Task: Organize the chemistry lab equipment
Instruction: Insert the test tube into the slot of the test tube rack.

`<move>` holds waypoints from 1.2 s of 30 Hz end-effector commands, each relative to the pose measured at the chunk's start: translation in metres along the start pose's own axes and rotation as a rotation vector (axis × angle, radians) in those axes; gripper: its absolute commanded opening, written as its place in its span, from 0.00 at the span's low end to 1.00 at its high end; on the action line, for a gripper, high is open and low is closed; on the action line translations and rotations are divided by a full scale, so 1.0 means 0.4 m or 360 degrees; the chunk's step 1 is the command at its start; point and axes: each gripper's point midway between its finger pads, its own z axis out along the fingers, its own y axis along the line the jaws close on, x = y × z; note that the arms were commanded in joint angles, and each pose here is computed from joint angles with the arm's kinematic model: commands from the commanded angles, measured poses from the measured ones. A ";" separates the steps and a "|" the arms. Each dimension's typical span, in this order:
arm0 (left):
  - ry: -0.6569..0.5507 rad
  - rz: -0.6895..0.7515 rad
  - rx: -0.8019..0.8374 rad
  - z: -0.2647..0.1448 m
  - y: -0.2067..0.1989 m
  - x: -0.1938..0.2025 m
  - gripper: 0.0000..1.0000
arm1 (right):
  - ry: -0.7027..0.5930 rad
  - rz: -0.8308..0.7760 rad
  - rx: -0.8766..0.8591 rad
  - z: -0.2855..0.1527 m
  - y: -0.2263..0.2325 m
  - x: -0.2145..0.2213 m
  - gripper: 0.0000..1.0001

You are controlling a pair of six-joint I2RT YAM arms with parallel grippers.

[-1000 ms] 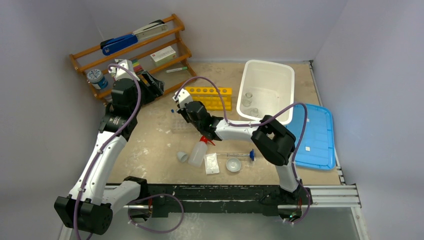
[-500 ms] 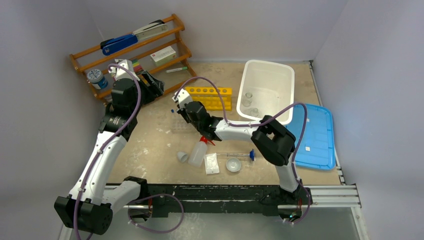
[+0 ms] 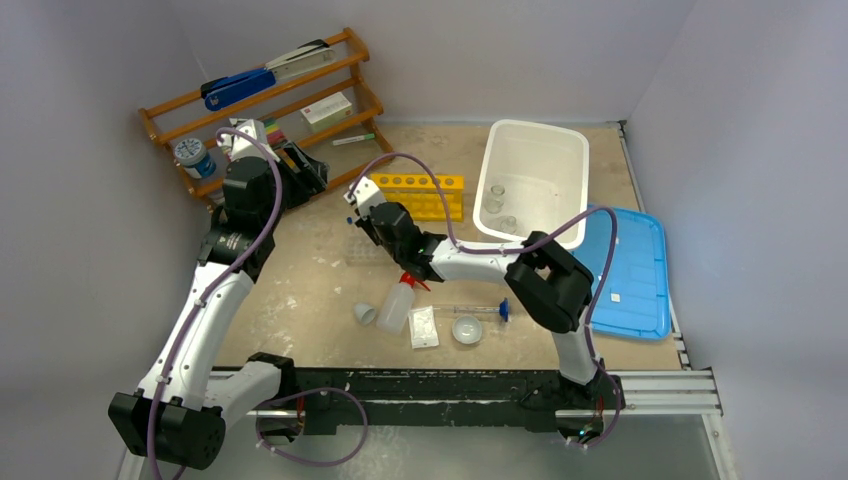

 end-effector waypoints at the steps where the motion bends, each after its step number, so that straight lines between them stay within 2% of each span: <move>1: -0.0104 -0.0002 0.0058 -0.010 -0.021 -0.044 0.68 | -0.0182 0.0063 0.0076 -0.034 -0.046 -0.141 0.00; 19: -0.0103 -0.0002 0.0056 -0.010 -0.020 -0.042 0.68 | -0.0203 0.0055 0.0050 -0.022 -0.035 -0.150 0.00; 36: -0.0108 -0.0002 0.0056 -0.012 -0.020 -0.044 0.68 | -0.0154 0.0071 -0.0002 -0.014 -0.004 -0.110 0.00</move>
